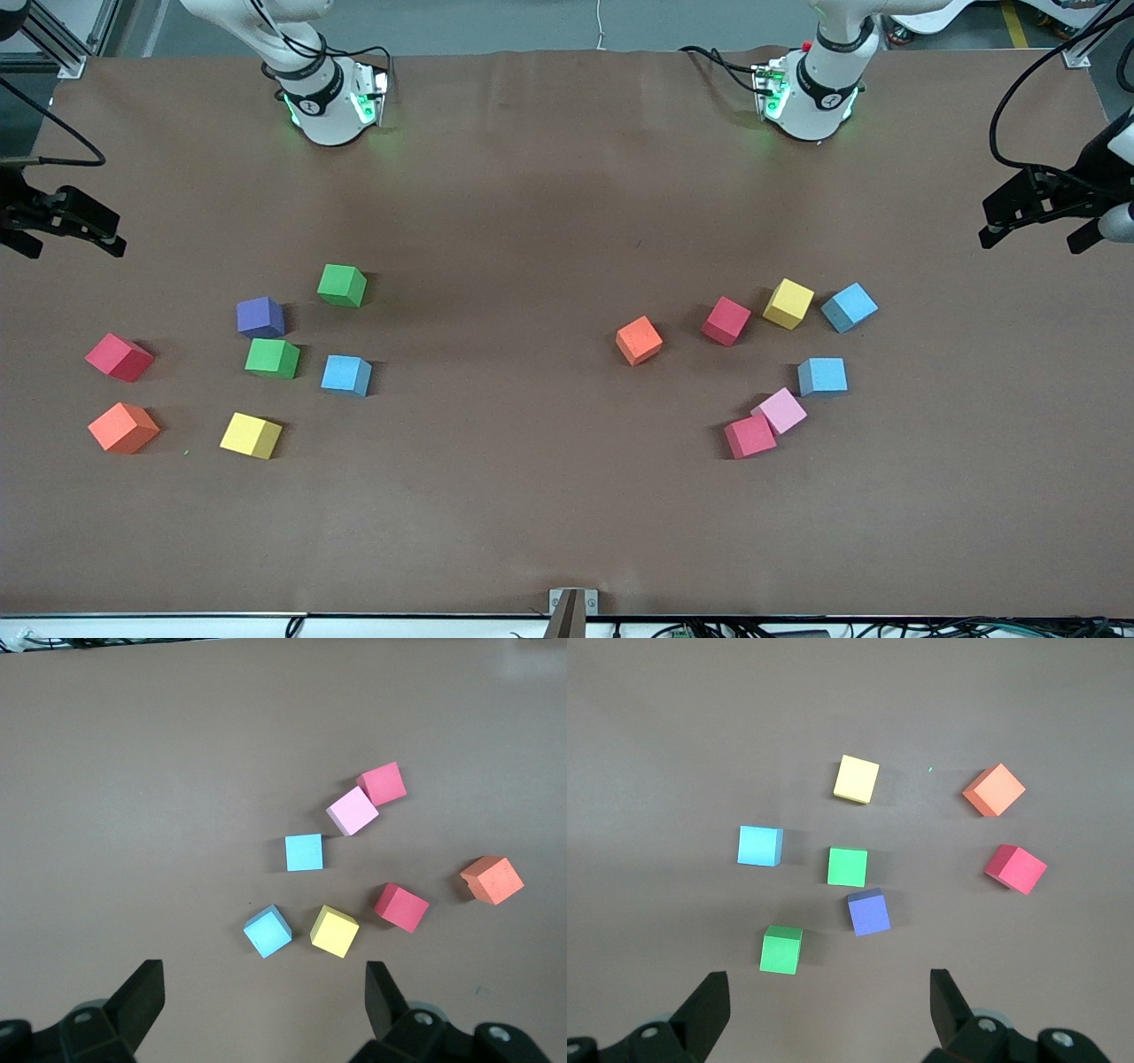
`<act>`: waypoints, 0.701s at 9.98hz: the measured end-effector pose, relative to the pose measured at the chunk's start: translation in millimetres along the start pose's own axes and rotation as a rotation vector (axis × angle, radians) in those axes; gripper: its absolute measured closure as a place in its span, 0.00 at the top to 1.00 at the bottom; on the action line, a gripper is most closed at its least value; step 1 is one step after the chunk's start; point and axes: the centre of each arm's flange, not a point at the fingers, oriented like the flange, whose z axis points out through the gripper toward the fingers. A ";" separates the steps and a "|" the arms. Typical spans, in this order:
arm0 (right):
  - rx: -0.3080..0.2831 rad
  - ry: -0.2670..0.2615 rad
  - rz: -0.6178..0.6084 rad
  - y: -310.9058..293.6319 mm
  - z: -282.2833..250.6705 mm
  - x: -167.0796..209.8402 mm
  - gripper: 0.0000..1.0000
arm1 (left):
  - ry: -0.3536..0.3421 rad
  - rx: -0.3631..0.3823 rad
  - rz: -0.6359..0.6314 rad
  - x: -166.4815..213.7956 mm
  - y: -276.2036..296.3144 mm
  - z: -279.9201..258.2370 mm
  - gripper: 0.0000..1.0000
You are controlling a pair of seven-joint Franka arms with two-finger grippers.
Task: Arrange 11 blocks into digit 3
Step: 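Grasp the green block with the right gripper while the left gripper grasps blue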
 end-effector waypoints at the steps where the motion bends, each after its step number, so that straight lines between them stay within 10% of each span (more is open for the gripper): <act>1: 0.000 0.000 0.000 0.0 0.0 0.0 1.00 | 0.000 0.000 0.000 -0.1 -0.2 -0.4 1.00; 7: 0.001 0.002 -0.014 -7.9 16.4 7.6 1.00 | -0.129 -0.015 -0.022 4.5 -7.5 78.6 1.00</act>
